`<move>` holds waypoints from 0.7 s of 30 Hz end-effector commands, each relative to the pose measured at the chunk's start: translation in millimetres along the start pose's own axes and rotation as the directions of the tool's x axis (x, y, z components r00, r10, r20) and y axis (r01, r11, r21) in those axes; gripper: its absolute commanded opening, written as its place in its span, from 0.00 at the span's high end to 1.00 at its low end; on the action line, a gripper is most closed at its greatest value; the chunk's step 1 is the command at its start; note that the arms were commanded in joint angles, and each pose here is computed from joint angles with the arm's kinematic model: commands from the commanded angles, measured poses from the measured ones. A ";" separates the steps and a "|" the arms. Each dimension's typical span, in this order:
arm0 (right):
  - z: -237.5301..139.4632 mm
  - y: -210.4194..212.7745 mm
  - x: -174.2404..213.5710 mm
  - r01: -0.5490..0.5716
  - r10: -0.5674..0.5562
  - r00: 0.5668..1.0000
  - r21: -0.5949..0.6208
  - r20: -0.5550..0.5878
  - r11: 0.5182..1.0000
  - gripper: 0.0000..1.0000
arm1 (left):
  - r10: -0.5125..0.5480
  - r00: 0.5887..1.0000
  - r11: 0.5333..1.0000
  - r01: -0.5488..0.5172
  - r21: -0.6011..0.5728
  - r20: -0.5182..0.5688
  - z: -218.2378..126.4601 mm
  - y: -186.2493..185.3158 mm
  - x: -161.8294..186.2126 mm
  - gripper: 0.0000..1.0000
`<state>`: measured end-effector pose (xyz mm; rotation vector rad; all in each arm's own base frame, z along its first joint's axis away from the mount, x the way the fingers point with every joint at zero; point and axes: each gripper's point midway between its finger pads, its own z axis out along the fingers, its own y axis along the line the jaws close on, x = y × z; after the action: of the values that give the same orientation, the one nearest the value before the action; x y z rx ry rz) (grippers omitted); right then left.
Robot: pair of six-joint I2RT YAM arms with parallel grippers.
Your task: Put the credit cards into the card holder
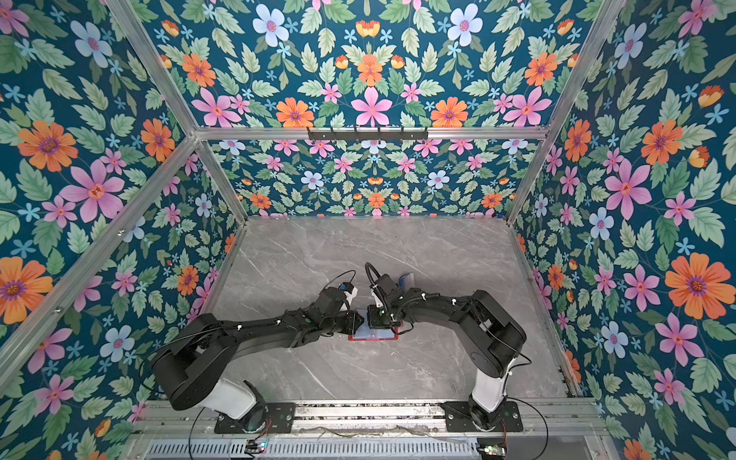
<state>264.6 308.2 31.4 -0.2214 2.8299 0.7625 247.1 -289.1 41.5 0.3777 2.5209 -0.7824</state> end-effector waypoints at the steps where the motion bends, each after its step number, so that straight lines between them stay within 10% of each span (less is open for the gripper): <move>1: -5.2 -2.7 -2.7 -0.011 0.010 1.000 0.022 0.023 1.000 0.85 | -0.015 1.000 0.999 0.015 0.040 0.004 4.7 -7.1 -2.7 0.81; 21: -115.0 -57.7 -46.3 -0.076 0.038 0.968 0.143 0.249 0.987 0.79 | 0.029 0.995 0.999 -0.025 -0.049 0.095 7.3 -27.2 -75.5 0.72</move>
<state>303.1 219.6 110.4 -0.0128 2.6329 0.5977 297.5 -320.2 87.9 0.3283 2.4296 -0.7394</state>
